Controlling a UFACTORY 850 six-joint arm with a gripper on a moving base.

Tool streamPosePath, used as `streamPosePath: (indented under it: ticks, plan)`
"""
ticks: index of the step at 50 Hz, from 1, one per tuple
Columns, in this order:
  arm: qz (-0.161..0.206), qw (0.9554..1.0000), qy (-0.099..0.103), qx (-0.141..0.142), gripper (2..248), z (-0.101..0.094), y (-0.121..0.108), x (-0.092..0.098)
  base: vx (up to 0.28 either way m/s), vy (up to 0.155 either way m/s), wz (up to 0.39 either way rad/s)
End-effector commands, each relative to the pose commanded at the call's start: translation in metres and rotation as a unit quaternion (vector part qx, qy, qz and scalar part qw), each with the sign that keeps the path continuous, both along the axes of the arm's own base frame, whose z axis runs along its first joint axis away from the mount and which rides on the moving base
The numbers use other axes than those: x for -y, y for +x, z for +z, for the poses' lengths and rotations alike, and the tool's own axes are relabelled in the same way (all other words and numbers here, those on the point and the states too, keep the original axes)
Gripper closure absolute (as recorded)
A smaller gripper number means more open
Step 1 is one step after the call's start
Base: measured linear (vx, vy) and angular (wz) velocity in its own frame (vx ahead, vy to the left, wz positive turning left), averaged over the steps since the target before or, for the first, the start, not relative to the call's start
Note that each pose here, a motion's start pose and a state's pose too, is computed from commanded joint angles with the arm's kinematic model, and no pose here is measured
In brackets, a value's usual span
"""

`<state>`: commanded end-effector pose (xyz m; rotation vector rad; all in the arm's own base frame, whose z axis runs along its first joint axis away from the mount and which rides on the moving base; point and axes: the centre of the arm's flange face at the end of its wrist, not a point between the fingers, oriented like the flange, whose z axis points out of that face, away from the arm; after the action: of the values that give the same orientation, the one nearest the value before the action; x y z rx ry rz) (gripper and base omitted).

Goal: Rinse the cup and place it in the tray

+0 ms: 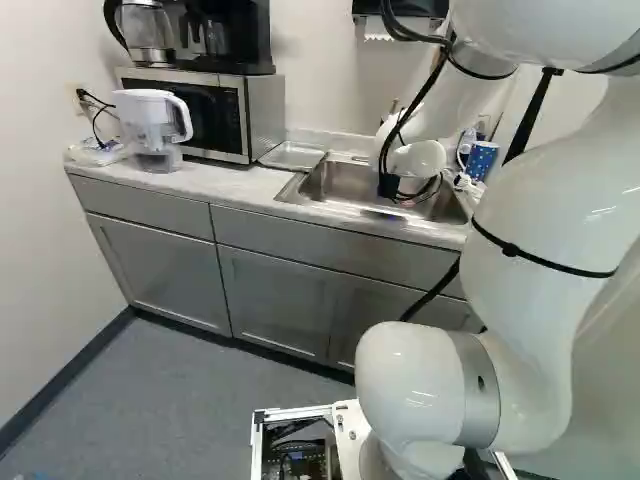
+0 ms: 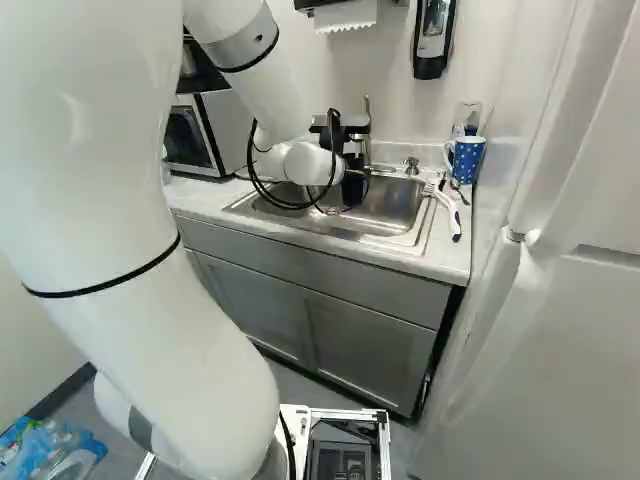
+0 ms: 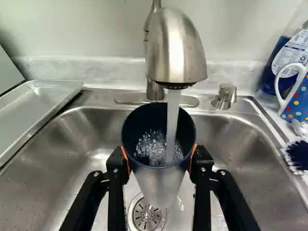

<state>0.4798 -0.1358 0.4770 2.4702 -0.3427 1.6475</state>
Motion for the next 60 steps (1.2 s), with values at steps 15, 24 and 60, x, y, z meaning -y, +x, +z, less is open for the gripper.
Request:
streamPosePath:
  ticks: [15,24,60]
  plan:
    - [0.000,1.0000,0.000,0.000,124,0.0000,0.0000,0.0000,0.000,0.000,0.000]
    - [0.000,1.0000,0.000,0.000,124,0.0000,0.0000,0.0000,0.000,0.000,0.000]
    - [0.000,1.0000,0.000,0.000,124,0.0000,0.0000,0.0000,0.000,0.000,0.000]
